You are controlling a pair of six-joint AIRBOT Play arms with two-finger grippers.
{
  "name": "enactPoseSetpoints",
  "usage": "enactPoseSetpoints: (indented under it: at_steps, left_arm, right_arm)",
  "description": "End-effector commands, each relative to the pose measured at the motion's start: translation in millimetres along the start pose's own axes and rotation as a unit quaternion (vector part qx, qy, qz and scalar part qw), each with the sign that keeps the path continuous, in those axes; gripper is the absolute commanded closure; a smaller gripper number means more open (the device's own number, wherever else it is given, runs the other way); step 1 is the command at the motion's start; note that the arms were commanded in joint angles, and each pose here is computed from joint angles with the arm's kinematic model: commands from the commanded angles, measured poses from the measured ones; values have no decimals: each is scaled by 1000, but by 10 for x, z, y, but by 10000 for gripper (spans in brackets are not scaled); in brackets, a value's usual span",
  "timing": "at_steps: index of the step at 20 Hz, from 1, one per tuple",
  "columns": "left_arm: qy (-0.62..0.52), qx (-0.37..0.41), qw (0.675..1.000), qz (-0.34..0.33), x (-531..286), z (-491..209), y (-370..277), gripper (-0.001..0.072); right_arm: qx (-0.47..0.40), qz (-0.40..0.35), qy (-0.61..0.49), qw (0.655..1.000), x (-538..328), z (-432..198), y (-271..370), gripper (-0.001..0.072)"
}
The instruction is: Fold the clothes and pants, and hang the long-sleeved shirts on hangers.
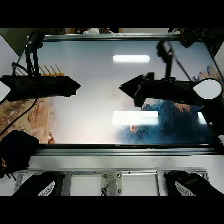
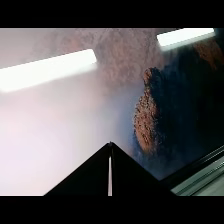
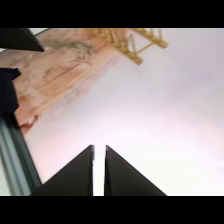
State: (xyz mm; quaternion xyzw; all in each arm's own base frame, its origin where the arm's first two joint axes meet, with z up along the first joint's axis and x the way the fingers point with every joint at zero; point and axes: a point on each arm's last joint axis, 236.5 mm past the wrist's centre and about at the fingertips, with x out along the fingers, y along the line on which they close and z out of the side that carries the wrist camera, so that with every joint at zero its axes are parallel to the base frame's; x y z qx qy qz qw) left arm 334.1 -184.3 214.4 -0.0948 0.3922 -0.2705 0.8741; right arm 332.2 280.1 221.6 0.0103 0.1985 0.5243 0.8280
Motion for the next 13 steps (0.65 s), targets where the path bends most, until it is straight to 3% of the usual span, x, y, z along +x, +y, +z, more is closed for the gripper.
enactPoseSetpoints:
  at_steps: [1, 13]
  left_arm:
    - [-26, -4, 1000, 2, -38, -46, 24, 691]
    - [-56, -6, 998, 0, -129, -89, 8, 691]
  right_arm:
    - [2, 50, 28, 998, 257, -171, 299, 698]
    - [1, 50, 28, 998, 256, -168, 299, 697]
